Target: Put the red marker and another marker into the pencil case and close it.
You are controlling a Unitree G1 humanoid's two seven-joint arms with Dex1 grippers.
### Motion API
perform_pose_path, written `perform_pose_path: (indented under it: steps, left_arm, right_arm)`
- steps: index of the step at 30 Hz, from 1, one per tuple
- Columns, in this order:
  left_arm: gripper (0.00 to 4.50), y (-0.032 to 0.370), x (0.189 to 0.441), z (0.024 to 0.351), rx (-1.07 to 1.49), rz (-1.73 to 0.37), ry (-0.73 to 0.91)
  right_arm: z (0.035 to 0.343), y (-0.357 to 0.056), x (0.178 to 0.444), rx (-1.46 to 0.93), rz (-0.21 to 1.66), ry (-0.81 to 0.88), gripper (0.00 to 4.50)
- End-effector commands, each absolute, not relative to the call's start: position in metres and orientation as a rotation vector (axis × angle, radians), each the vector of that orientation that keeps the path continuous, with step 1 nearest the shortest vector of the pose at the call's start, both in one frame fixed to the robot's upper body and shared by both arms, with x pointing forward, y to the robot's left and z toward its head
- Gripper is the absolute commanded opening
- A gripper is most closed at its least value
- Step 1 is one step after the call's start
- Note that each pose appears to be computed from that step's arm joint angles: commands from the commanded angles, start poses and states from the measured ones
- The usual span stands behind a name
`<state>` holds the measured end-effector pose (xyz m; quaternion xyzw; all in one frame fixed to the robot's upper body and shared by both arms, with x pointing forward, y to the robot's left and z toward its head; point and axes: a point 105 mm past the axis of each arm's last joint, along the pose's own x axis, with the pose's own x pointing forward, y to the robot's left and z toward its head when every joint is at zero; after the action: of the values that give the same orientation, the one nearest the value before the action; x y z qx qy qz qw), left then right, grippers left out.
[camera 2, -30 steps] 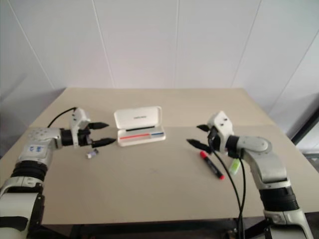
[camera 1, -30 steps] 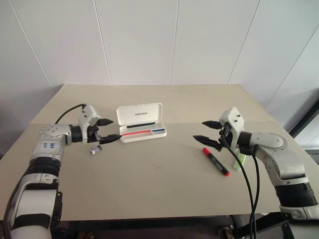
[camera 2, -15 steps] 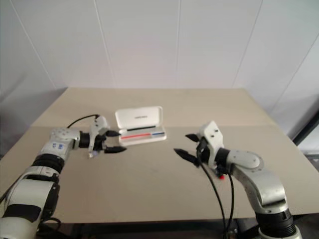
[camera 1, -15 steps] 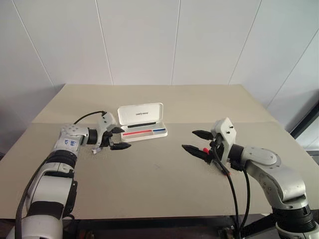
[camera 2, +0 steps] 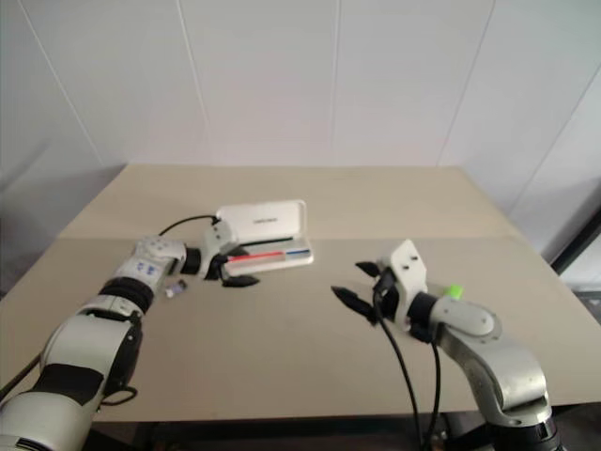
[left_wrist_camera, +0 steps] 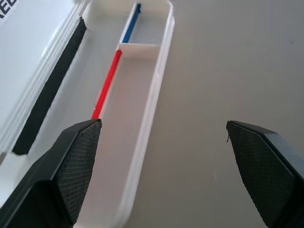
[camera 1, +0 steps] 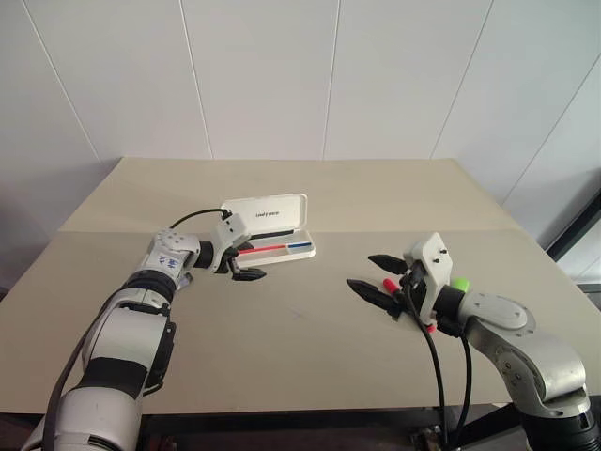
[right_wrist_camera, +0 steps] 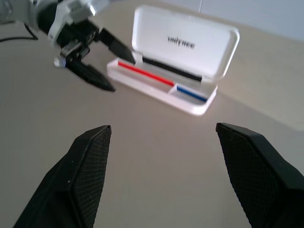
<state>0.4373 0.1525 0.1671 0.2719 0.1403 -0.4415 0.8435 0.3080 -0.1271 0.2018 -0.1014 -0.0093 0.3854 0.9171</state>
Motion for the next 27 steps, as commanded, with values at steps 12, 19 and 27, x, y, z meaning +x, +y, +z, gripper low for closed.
perform_pose_path:
  steps: [12, 19, 27]
  left_arm:
    - [4.49, 0.15, 0.451, 0.166, 0.597, -0.795, 0.334]
    - [3.6, 0.157, 0.453, 0.151, 0.6, -0.729, 0.394]
    - [1.17, 0.156, 0.452, 0.153, 0.577, -0.739, 0.387]
  right_arm:
    - [0.217, -0.132, 0.302, -0.241, 0.762, -0.093, 4.5]
    - [0.218, -0.135, 0.3, -0.242, 0.753, -0.09, 4.5]
    - [0.22, -0.135, 0.301, -0.245, 0.757, -0.092, 4.5]
